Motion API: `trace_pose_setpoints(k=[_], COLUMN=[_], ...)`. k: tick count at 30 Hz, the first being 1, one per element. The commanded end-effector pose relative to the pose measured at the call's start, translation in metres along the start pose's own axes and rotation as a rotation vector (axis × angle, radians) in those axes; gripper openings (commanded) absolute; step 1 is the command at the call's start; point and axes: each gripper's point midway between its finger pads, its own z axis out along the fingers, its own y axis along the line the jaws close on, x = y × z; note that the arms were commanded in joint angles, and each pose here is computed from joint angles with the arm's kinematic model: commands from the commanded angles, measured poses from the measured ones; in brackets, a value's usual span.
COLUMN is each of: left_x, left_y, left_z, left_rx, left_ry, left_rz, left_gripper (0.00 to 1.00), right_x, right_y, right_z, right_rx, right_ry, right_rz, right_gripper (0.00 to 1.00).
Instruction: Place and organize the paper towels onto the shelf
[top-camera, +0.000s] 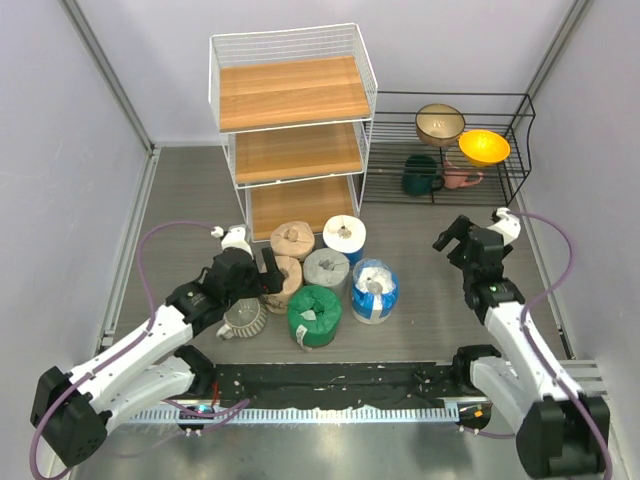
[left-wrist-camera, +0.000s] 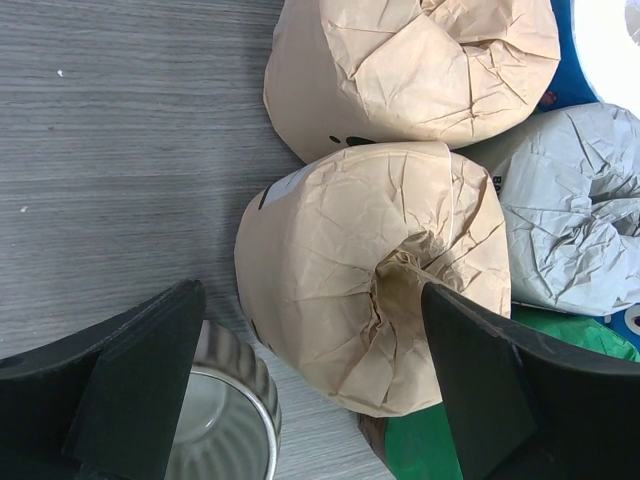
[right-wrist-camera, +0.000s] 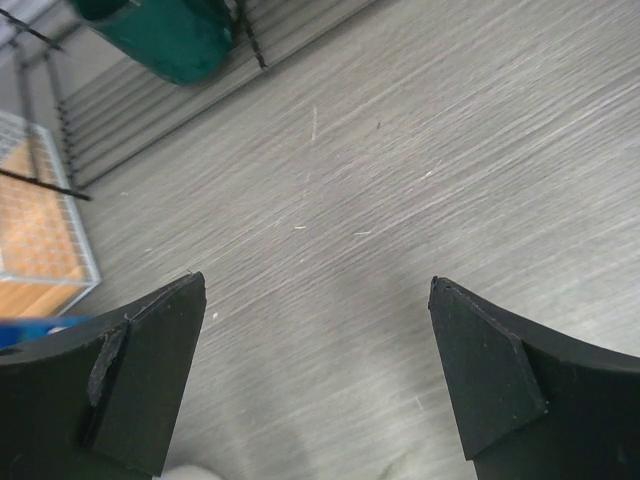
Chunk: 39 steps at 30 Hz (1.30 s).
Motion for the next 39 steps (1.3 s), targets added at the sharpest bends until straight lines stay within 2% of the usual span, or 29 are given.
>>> trace_pose_setpoints(k=[1, 6, 9, 16, 19, 25, 27, 28, 29, 31, 32, 34, 39], left_x=[-0.011, -0.011, -0.011, -0.01, -0.01, -0.013, -0.012, -0.012, -0.011, -0.01, -0.011, -0.011, -0.023], left_y=[-0.005, -0.005, -0.003, 0.0, 0.001, -0.004, -0.004, -0.005, -0.007, -0.012, -0.013, -0.014, -0.021], left_z=[-0.005, -0.003, -0.002, 0.003, 0.006, 0.009, 0.011, 0.011, 0.012, 0.013, 0.013, 0.012, 0.003], left_rx=[0.013, 0.006, -0.006, -0.034, -0.044, -0.031, -0.033, -0.025, -0.017, 0.0, 0.002, 0.007, 0.027], left_ry=[-0.029, -0.02, -0.019, -0.014, -0.012, -0.013, -0.008, -0.005, 0.001, 0.015, 0.016, 0.023, 0.001], left_rz=[0.016, 0.028, 0.035, 0.039, 0.045, 0.058, 0.066, 0.068, 0.073, 0.079, 0.079, 0.083, 0.083], left_gripper=[0.96, 0.96, 0.95, 0.87, 0.83, 0.71, 0.62, 0.54, 0.34, 0.2, 0.08, 0.0, 0.0], right_x=[-0.03, -0.025, -0.023, -0.025, -0.018, -0.026, -0.027, -0.025, -0.024, -0.022, -0.02, -0.017, -0.016], right_y=[0.024, 0.031, 0.032, 0.028, 0.02, 0.013, 0.014, 0.014, 0.014, 0.013, 0.012, 0.012, 0.01], right_z=[0.029, 0.049, 0.044, -0.017, -0.035, -0.067, -0.07, -0.069, -0.069, -0.066, -0.064, -0.063, -0.06], right_rx=[-0.045, -0.044, -0.054, -0.141, -0.138, -0.157, -0.168, -0.169, -0.168, -0.158, -0.152, -0.151, -0.145], right_ry=[-0.118, -0.096, -0.075, -0.074, -0.045, -0.084, -0.085, -0.08, -0.075, -0.065, -0.061, -0.051, -0.062], right_rz=[0.034, 0.036, 0.03, 0.043, 0.04, 0.056, 0.068, 0.073, 0.076, 0.078, 0.076, 0.071, 0.073], right_gripper=[1.0, 0.99, 0.99, 0.99, 0.99, 0.99, 0.99, 0.99, 0.99, 0.99, 0.99, 0.99, 0.99])
